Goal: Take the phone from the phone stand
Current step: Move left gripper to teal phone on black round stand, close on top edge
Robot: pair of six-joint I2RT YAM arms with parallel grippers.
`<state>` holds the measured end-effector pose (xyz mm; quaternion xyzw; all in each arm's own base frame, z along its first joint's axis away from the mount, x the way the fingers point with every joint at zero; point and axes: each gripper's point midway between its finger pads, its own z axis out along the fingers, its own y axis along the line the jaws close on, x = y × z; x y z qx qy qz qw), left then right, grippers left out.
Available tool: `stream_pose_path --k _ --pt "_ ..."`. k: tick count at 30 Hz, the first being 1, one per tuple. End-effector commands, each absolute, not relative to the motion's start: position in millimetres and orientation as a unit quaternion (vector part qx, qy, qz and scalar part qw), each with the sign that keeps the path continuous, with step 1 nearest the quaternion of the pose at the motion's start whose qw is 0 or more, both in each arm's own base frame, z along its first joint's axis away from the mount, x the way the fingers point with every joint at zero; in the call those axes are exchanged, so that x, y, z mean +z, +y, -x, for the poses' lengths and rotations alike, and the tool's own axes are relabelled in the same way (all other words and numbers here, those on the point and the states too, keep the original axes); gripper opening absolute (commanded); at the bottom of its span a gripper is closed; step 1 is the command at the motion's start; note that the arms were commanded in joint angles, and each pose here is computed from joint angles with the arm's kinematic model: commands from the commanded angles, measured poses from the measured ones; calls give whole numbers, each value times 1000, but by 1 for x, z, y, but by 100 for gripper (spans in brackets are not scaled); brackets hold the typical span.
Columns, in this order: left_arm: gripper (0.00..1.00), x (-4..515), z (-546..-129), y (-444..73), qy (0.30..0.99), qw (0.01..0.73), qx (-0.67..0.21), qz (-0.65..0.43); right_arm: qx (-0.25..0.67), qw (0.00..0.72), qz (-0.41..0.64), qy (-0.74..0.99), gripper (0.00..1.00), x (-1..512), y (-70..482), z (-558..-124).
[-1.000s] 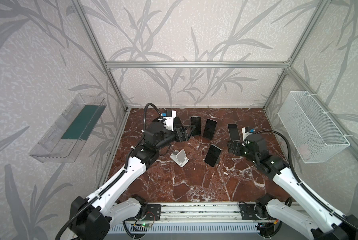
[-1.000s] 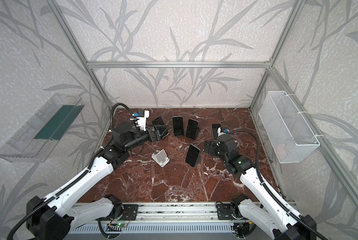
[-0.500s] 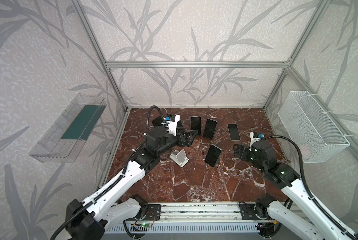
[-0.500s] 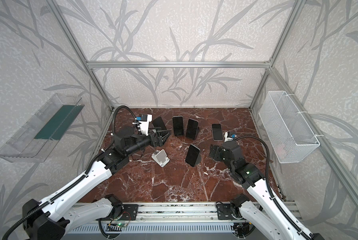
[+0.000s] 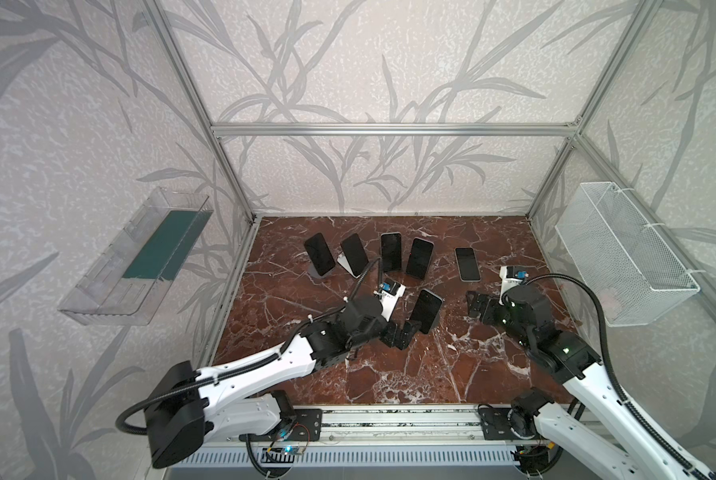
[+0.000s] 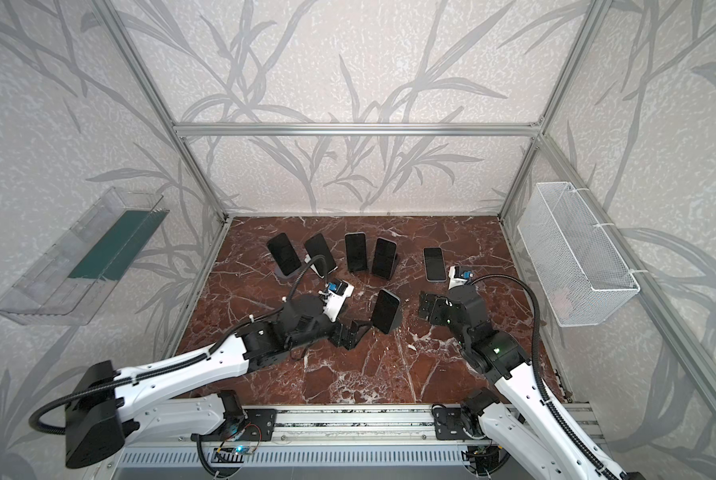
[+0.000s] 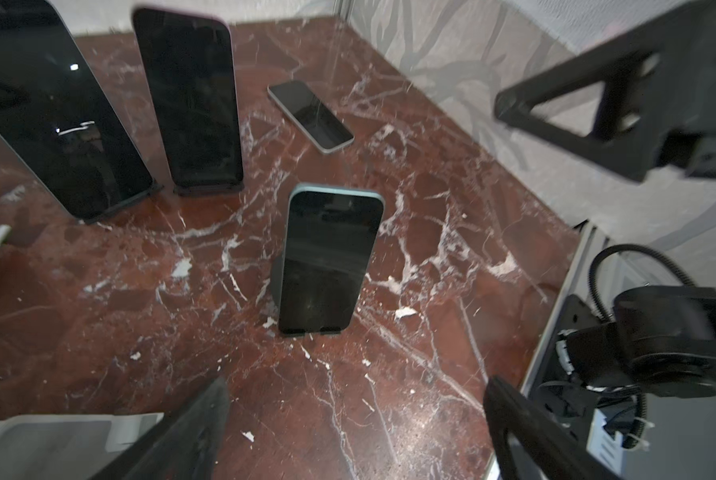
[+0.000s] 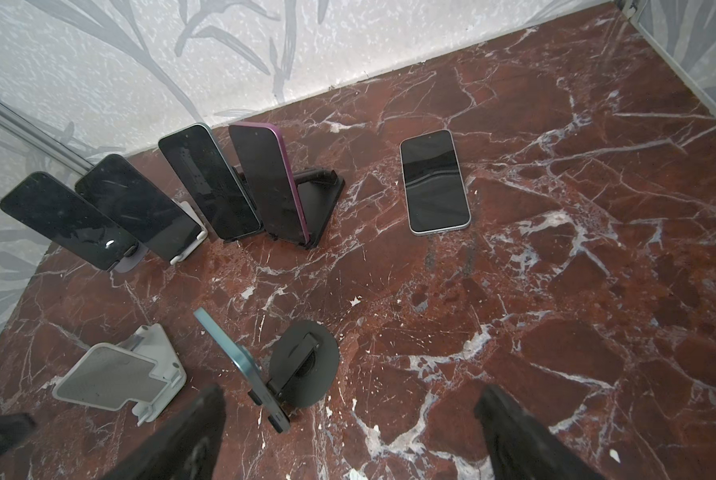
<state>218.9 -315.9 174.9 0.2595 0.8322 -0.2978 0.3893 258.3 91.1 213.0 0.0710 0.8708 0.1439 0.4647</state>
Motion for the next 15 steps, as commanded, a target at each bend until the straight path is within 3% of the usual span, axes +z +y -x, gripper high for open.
stream_pose_path --k 1,8,15 --pt "96 168 -224 -329 829 397 -293 -263 144 478 -60 864 94 216 93 -262" --pt "97 171 -239 -354 826 410 -277 -271 122 485 -77 862 96 208 75 -254" --pt "96 154 -261 -369 838 417 -247 -251 157 453 -107 871 96 183 67 -259"
